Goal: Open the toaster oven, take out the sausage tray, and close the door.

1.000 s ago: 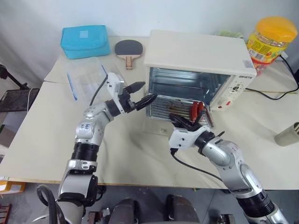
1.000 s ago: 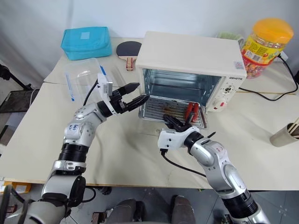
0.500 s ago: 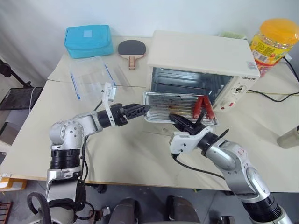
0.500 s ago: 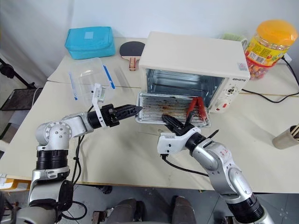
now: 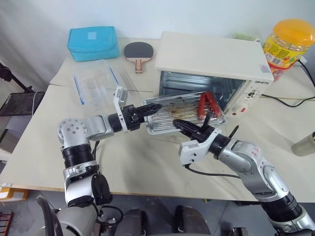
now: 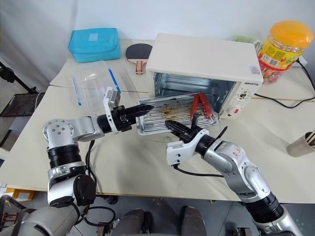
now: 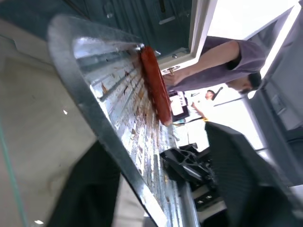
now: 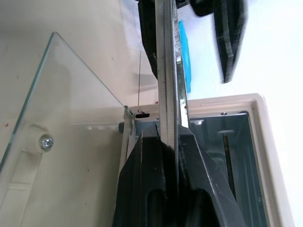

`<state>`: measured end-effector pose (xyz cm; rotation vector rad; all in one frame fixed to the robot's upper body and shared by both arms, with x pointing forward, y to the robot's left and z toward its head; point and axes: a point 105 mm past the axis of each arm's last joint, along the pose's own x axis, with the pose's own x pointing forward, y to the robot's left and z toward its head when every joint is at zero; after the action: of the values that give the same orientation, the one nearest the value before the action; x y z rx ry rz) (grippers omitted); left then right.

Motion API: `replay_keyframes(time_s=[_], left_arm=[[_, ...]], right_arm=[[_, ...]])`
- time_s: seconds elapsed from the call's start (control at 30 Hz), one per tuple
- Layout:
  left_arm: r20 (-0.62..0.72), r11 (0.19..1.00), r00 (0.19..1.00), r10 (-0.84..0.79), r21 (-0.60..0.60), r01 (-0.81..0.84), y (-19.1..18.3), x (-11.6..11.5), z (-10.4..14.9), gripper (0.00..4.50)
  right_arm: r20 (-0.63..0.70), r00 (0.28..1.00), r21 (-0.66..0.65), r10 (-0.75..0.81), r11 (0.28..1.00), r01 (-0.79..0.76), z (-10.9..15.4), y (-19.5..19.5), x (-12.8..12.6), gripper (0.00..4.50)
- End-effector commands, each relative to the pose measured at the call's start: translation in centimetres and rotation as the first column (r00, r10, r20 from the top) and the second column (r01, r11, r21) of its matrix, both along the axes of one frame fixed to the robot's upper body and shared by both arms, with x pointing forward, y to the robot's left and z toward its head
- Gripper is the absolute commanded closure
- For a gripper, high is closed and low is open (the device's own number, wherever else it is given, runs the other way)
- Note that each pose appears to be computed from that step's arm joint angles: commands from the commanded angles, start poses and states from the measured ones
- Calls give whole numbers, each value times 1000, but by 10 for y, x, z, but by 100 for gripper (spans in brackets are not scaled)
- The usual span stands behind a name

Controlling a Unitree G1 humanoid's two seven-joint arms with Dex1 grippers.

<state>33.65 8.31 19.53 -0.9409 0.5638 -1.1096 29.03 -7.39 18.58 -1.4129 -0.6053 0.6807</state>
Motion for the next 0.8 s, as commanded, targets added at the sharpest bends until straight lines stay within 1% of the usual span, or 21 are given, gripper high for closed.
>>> replay_keyframes(time_s=[0.03,0.13,0.17,0.2,0.37,0.4,0.5,0.6,0.73,0.8], left_arm=[[-17,999,1000,-19,-45,19,-3,-1,7,313],[-67,997,997,-24,-78,18,-5,-1,4,409],[-80,996,997,-21,-83,14,-5,0,3,435],[-93,996,996,-16,-87,8,-5,1,3,444],[-143,993,990,13,-118,-30,-4,6,4,444],[-148,992,989,21,-121,-39,-4,6,4,444],[-165,987,986,36,-148,-61,0,7,7,450],[-171,981,984,50,-179,-81,5,6,11,450],[-185,977,980,75,-185,-110,10,2,13,450],[-191,976,977,93,-178,-127,23,-4,9,450]], right_arm=[[56,998,18,27,999,-28,15,2,-4,438],[62,997,19,34,999,-35,15,2,-3,438],[65,997,19,37,999,-38,16,2,-3,438],[62,997,20,38,999,-40,16,2,-3,438],[24,998,75,51,996,-53,17,2,-4,438],[-11,998,84,59,995,-58,14,2,-5,438],[-13,997,70,81,994,-80,14,3,-8,361],[59,993,72,106,991,-110,22,1,-13,268],[96,984,85,147,984,-155,28,-4,-22,268],[115,981,106,157,980,-170,30,-19,-32,268]])
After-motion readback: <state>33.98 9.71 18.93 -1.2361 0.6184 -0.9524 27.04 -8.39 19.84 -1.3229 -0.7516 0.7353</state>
